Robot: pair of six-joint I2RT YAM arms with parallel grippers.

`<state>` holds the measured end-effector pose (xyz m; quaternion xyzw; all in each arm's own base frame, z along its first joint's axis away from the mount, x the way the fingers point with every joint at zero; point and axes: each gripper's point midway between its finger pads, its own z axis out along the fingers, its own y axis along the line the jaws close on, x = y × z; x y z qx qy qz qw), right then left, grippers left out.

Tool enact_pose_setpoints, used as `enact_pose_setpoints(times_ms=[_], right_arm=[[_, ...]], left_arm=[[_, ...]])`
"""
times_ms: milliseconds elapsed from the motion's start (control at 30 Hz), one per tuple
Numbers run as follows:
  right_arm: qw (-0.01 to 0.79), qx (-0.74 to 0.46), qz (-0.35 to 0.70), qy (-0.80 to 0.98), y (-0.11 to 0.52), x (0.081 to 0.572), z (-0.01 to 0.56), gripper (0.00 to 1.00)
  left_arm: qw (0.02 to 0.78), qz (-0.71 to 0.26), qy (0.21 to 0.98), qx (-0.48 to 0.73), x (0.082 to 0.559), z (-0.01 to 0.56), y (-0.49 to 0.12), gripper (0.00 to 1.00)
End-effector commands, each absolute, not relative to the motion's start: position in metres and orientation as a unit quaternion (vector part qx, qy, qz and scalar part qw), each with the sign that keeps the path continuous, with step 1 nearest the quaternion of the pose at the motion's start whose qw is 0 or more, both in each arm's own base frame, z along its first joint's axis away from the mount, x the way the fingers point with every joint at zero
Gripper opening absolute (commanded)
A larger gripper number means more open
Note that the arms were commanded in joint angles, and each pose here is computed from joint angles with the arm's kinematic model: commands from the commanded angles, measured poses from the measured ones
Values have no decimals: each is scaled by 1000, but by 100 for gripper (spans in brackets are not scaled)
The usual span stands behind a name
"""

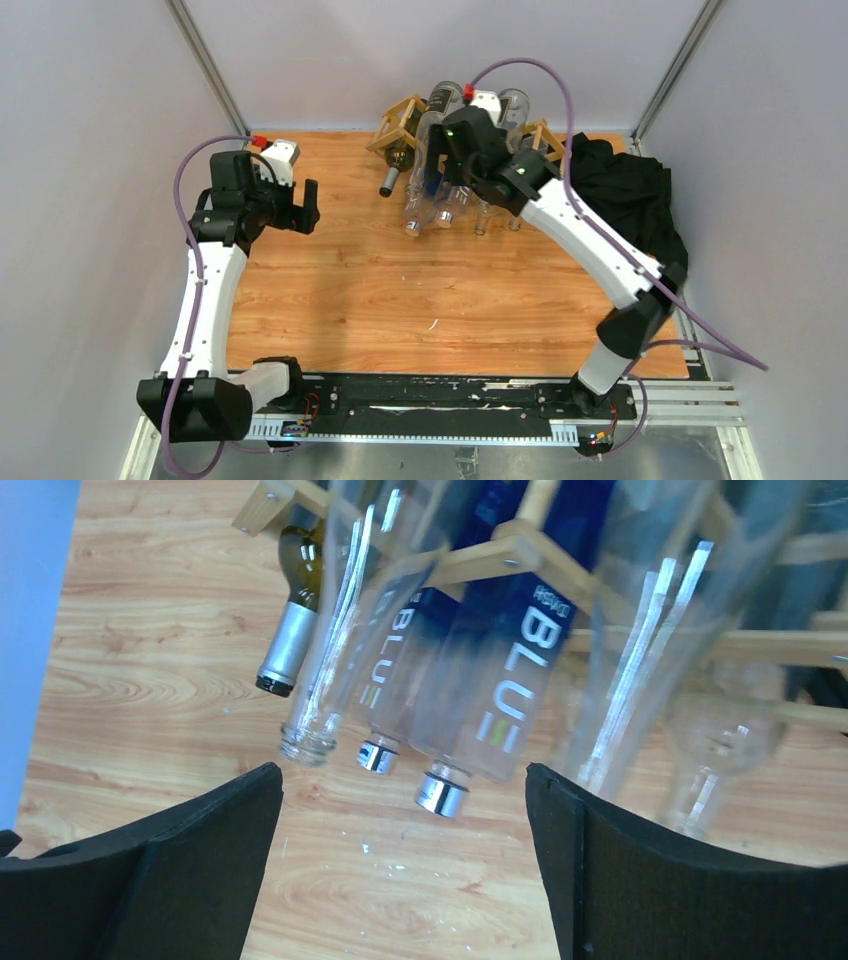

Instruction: Take the wine bottle off the wine rack

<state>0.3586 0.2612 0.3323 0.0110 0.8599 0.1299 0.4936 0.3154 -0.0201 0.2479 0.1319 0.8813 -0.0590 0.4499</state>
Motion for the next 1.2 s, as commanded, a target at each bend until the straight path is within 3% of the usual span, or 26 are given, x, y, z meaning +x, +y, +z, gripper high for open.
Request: enact_pose_setpoints(times_ms=[0,533,1167], right_arm=[[480,-15,104,871,287,369,319,94],[441,-29,69,894,337,418,252,84],[452,26,61,890,350,445,224,60]], left_arm=[[433,-83,885,149,315,237,-28,100],[436,-102,882,146,312,240,-34,100],[422,-101,884,172,297,228,-36,100]])
